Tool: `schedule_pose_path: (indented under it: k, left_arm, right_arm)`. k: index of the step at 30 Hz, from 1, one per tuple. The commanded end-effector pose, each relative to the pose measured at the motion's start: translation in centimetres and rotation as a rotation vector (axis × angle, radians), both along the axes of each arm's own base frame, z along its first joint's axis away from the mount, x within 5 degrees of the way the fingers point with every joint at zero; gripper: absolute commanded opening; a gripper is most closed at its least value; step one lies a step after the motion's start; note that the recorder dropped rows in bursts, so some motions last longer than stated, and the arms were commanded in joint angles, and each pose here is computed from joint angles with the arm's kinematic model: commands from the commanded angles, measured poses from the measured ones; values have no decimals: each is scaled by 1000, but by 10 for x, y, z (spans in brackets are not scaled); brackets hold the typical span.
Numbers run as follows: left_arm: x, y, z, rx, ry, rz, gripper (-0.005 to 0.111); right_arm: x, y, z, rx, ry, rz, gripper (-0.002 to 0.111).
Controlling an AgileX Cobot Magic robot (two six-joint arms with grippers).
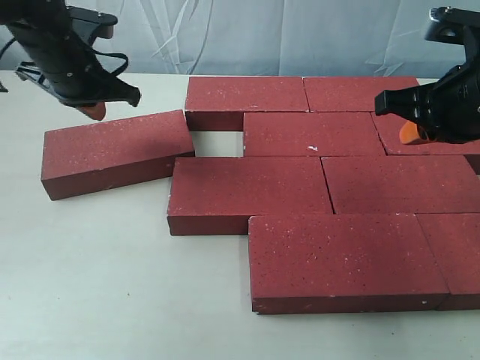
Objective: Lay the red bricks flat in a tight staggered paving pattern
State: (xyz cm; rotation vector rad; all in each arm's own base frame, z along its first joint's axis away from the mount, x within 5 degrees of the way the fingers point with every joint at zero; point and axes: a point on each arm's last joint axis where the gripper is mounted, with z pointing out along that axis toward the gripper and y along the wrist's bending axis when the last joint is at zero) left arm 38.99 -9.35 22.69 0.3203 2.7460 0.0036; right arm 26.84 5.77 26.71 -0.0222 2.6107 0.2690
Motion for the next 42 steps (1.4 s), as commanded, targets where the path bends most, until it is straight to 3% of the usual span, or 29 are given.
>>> schedule_pose_path:
  k: [1,7,16,20,28,33,42]
  left_arm:
    - [-25,25,4,-23,57,50,0]
    - [-61,34,-13,-25,73,29,0]
    - [-74,35,-51,1,122,-47,0]
    - [-74,40,-66,54,142,-78,0]
    - [-64,65,-88,46,162,3,0]
    - [-58,78,-88,36,111,45,0]
    - [-46,78,-85,36,-26,30,0]
  right_arm:
    - [0,-2,0,-10,-8,2,-1]
    - [1,-2,0,-10,-10,1,-1]
    - [1,-2,0,-9,-12,1,-1]
    - [1,-2,0,-9,-12,1,-1]
    - [1,-2,0,-2,-12,-2,-1]
    - [1,-2,0,-3,-13,-2,-1]
    - [1,-2,0,-3,-13,-2,-1]
